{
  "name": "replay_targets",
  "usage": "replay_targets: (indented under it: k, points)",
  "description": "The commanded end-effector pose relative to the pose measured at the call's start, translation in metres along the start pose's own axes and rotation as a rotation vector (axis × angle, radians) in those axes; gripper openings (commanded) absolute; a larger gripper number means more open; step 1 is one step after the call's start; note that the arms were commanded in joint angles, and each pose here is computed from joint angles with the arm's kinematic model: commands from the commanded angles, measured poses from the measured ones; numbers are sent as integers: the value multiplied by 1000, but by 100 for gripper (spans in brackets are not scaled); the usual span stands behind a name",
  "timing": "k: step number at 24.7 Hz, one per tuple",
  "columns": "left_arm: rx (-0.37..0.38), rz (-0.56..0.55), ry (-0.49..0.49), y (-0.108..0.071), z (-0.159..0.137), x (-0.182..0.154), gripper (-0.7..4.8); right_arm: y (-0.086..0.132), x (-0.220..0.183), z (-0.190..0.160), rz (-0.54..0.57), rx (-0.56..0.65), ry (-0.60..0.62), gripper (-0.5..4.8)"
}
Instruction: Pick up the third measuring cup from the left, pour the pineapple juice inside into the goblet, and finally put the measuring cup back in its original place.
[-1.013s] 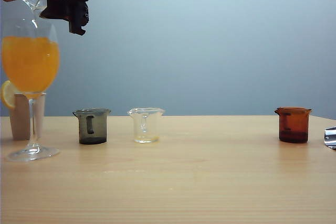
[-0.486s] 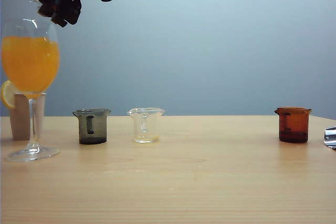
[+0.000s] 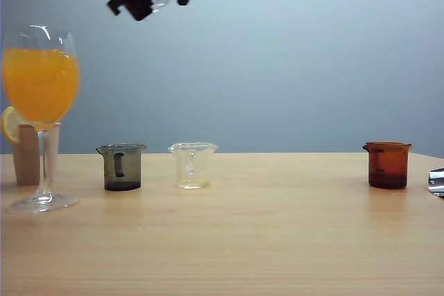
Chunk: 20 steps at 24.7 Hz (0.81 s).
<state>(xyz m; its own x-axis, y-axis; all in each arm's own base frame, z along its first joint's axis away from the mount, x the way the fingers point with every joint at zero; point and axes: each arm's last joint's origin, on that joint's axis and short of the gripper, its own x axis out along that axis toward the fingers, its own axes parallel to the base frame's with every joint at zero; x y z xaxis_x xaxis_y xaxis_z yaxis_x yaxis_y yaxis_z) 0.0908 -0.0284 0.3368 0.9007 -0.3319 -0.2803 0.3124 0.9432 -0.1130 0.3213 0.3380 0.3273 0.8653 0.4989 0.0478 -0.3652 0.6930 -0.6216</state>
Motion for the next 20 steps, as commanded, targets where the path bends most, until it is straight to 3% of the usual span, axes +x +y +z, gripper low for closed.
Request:
replay_targets:
  k: [1,6,11,20]
  points:
    - [2,-2,-20,0,2,-1,-5,-30,-2,-2,-82,99,30,22]
    - [2,-2,-20,0,2,-1,-5,-66,-9,-23,-102,213,149,21]
    - [1,-2,-20,0,2,-1,-5,-74,-22,-46,-117,242,213,21]
    - [2,-3,-21,0,2,-1,-5,-48,-57,-98,-119,440,300,21]
